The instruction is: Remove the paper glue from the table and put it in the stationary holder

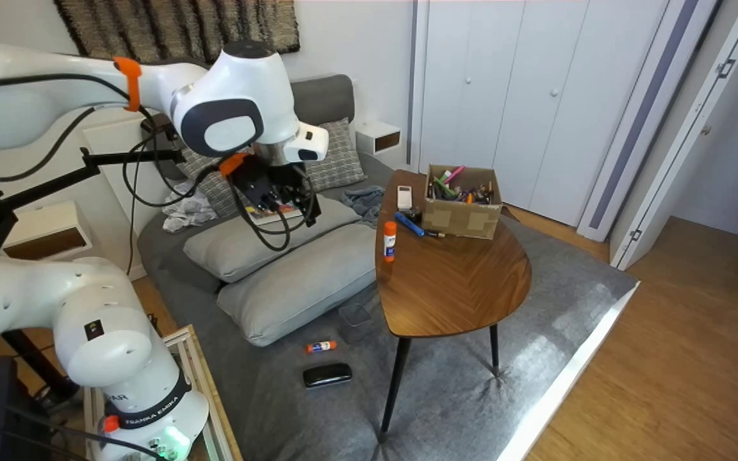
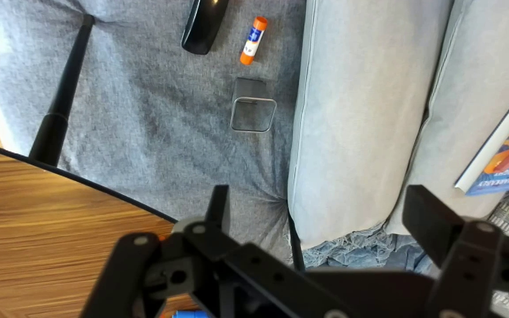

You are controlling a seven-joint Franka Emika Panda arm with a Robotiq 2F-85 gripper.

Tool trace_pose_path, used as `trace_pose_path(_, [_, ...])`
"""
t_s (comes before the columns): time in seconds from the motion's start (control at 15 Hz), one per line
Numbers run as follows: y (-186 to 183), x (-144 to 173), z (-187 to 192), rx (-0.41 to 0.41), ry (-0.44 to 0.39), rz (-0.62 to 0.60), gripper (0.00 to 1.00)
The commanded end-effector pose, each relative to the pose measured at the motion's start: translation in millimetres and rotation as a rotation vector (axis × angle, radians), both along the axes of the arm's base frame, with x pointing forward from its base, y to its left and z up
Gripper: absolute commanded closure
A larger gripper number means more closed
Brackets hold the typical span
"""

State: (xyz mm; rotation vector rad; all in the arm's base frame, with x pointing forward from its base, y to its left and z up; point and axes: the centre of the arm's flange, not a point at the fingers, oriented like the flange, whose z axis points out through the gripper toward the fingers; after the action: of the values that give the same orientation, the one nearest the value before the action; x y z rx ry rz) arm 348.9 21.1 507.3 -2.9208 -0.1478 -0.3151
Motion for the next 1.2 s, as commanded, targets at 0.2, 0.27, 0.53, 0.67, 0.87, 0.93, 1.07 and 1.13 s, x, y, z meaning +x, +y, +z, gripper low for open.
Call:
trace_pose_path(0.2, [2, 73, -42, -0.017, -0.042, -0.08, 0.0])
trace_pose_path(0.27, [1, 83, -49, -0.039, -0.056, -0.1, 0.0])
trace_pose_path(0.53, [-6, 110, -63, -0.1, -0.078, -0.17, 0.0])
trace_pose_path(0.67, [-12, 119, -69, -0.135, -0.072, -0.194, 0.0])
trace_pose_path(0.87, [-19, 129, -77, -0.192, -0.058, -0.239, 0.0])
trace_pose_path(0.93, [-21, 132, -79, -0.208, -0.052, -0.253, 0.0])
trace_pose_path(1.07, [-25, 138, -81, -0.234, -0.063, -0.277, 0.0])
trace_pose_path(1.13, [-27, 141, -82, -0.242, -0.075, -0.294, 0.0])
